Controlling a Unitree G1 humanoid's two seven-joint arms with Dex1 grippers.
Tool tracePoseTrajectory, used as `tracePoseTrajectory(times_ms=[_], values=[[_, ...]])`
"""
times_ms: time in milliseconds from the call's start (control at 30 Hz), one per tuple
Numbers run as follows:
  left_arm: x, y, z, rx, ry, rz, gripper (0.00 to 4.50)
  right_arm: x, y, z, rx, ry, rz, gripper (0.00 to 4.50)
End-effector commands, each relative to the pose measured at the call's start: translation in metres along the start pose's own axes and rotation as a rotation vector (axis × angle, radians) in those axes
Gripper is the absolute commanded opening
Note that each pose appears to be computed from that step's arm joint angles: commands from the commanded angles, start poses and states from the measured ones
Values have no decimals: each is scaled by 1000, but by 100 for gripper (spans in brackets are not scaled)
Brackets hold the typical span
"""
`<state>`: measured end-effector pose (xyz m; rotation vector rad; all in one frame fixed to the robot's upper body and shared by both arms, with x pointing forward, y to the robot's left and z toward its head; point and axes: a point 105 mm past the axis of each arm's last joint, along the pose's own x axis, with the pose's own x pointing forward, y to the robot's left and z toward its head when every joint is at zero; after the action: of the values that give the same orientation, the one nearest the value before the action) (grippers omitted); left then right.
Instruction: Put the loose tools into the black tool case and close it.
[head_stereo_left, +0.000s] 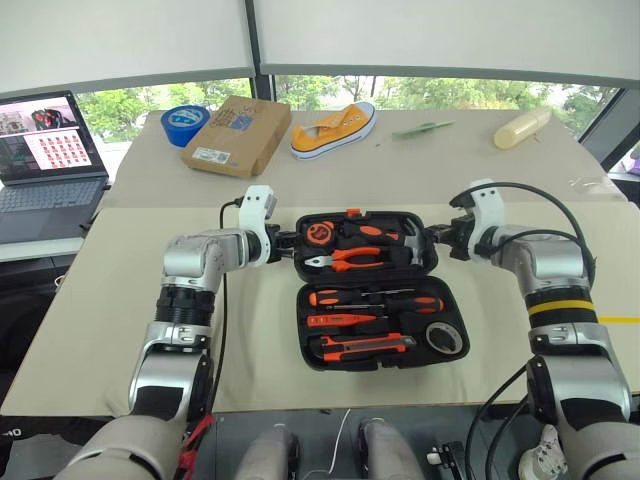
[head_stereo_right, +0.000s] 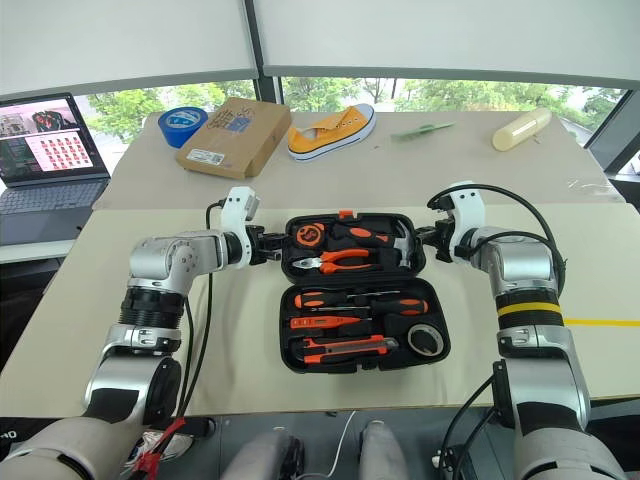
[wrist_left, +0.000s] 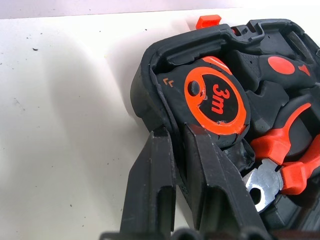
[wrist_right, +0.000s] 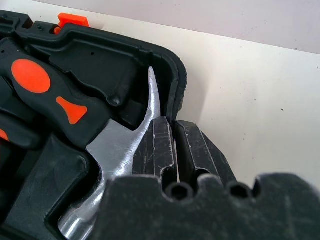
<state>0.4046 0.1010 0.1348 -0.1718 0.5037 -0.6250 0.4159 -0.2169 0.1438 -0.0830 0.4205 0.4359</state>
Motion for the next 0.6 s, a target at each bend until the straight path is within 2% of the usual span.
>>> tracePoseTrajectory(times_ms=[33,200,467,600], values=[[-3,-4,1,17,-14,-33,1,-11,-7,17,-29,-56,-23,0],[-7,-18,19,91,-107,-86,1,-15,1,43,-66,-152,1,0],[-18,-39,78,297,-383,-84,1,-21,7,95,-101,-358,-55,0],[-23,-44,88,351,-455,-92,1,-27,10,108,-141,-439,-68,0]])
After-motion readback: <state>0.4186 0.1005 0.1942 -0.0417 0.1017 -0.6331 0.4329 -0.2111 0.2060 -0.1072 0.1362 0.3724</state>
